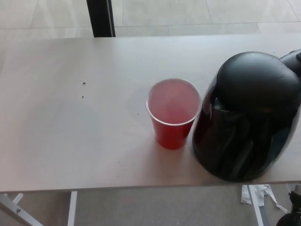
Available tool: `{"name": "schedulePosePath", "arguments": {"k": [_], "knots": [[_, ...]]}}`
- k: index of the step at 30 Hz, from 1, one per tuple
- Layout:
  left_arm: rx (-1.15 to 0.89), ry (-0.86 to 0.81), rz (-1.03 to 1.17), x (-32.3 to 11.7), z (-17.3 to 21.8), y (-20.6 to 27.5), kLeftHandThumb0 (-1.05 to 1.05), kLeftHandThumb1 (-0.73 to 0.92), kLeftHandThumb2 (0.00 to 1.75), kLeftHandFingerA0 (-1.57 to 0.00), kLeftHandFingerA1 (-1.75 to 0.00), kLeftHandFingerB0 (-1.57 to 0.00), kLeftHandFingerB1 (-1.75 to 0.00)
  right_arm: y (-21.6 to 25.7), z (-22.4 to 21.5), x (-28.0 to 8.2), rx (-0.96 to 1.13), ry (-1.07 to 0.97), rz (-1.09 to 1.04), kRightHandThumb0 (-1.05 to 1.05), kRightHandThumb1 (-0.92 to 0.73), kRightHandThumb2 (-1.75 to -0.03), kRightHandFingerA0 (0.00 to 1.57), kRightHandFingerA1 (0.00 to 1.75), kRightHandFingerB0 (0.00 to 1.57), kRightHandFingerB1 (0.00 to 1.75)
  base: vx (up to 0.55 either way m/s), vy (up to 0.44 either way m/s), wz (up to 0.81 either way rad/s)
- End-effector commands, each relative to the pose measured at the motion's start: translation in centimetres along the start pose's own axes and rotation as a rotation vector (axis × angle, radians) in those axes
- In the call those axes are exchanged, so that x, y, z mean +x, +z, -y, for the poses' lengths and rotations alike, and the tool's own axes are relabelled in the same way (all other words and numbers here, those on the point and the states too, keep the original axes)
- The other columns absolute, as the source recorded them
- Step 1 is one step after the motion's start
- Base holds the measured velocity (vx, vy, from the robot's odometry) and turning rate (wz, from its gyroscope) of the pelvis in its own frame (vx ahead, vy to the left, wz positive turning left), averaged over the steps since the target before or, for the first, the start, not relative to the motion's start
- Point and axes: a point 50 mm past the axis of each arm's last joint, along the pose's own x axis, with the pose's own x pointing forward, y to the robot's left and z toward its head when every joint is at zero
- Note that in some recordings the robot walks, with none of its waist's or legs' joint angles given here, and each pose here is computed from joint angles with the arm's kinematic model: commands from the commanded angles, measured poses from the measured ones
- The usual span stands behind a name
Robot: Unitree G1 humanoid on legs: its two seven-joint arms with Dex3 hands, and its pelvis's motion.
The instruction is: The robot uses its right hand to lift up a kettle kept on the middle of the desk by its handle and tilt it into a glass kept next to it to pour out water
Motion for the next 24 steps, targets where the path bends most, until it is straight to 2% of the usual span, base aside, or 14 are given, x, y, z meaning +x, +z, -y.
{"name": "schedulePosePath", "arguments": {"k": [1,4,5,6,7,12,14,17,18,19,20,21,23,24], "knots": [[-0.001,0.005,0.014,-0.1,0.0,-0.1,-0.71,0.9,0.67,-0.63,-0.54,-0.41,-0.5,1.2,0.2,0.3,0.066,-0.06,0.014,-0.25,-0.62,-0.8,0.95,1.75,0.47,1.18,0.0,0.0,0.0],[0.014,0.005,0.01,-0.2,0.0,-0.1,-0.71,0.9,0.67,-0.62,-0.54,-0.4,-0.49,0.8,0.2,0.3,0.07,-0.07,0.021,-0.24,-0.61,-0.81,0.93,1.75,0.45,1.28,0.0,0.0,0.0],[0.002,-0.002,0.015,-0.3,0.0,-0.1,-0.72,0.9,0.67,-0.61,-0.55,-0.39,-0.5,-0.2,0.3,0.4,0.077,-0.069,0.009,-0.42,-0.54,-0.97,1.22,1.39,0.59,0.96,0.0,0.0,0.0],[0.01,-0.005,0.02,-0.3,0.0,-0.1,-0.72,0.9,0.67,-0.6,-0.55,-0.39,-0.5,-0.7,0.4,0.4,0.109,-0.066,0.002,-0.29,-0.66,-0.75,0.93,1.75,0.4,0.84,0.0,0.0,0.0],[0.012,-0.004,0.019,-0.4,0.0,-0.1,-0.71,0.9,0.67,-0.61,-0.56,-0.39,-0.5,-1.2,0.5,0.5,0.104,-0.067,0.003,-0.28,-0.62,-0.78,0.97,1.75,0.51,1.36,0.0,0.0,0.0],[-0.01,0.002,0.005,-0.3,0.0,-0.4,-0.71,0.89,0.67,-0.64,-0.57,-0.41,-0.5,-2.0,1.0,0.9,0.017,-0.103,-0.02,-0.26,-0.65,-0.73,0.96,1.75,0.6,1.5,0.0,0.0,0.0],[-0.006,0.001,0.005,-0.2,-0.1,-0.5,-0.72,0.89,0.67,-0.63,-0.57,-0.4,-0.5,-2.1,1.3,0.9,0.005,-0.146,-0.005,-0.29,-0.61,-0.82,1.04,1.72,0.74,1.43,0.0,0.0,0.0],[-0.014,0.012,-0.008,-0.3,-0.1,-0.7,-0.72,0.88,0.66,-0.65,-0.57,-0.42,-0.5,-2.3,1.5,1.0,-0.041,-0.187,-0.004,-0.35,-0.7,-0.72,1.03,1.7,0.65,1.38,0.0,0.0,0.0],[-0.002,0.004,-0.005,-0.3,-0.1,-0.7,-0.73,0.89,0.67,-0.63,-0.58,-0.41,-0.51,-2.6,1.8,1.0,-0.025,-0.201,0.005,-0.41,-0.53,-0.96,1.26,1.41,0.86,1.17,0.0,0.0,0.0],[0.002,0.002,-0.006,-0.4,-0.1,-0.8,-0.73,0.89,0.67,-0.63,-0.58,-0.41,-0.51,-2.8,1.9,1.0,-0.021,-0.205,0.007,-0.41,-0.53,-0.96,1.26,1.41,0.86,1.17,0.0,0.0,0.0],[0.004,0.001,-0.008,-0.4,-0.1,-0.9,-0.72,0.89,0.67,-0.63,-0.57,-0.4,-0.5,-3.0,2.0,1.0,-0.019,-0.21,0.011,-0.31,-0.66,-0.7,0.95,1.75,0.7,1.4,0.0,0.0,0.0],[0.009,0.0,-0.011,-0.5,-0.1,-1.0,-0.72,0.9,0.67,-0.64,-0.57,-0.4,-0.5,-3.2,2.1,0.9,-0.017,-0.218,0.014,-0.34,-0.48,-0.98,1.22,1.34,0.79,1.04,0.0,0.0,0.0],[0.011,0.0,-0.015,-0.8,-0.1,-1.1,-0.73,0.89,0.66,-0.63,-0.56,-0.41,-0.5,-3.7,2.2,0.7,0.017,-0.236,0.01,-0.19,-0.57,-0.73,1.01,1.67,0.77,1.01,0.0,0.0,0.0],[0.011,0.0,-0.015,-0.8,-0.2,-1.2,-0.73,0.89,0.66,-0.63,-0.56,-0.41,-0.5,-3.7,2.2,0.6,0.021,-0.237,0.01,-0.19,-0.57,-0.73,1.01,1.67,0.77,1.01,0.0,0.0,0.0]]}}
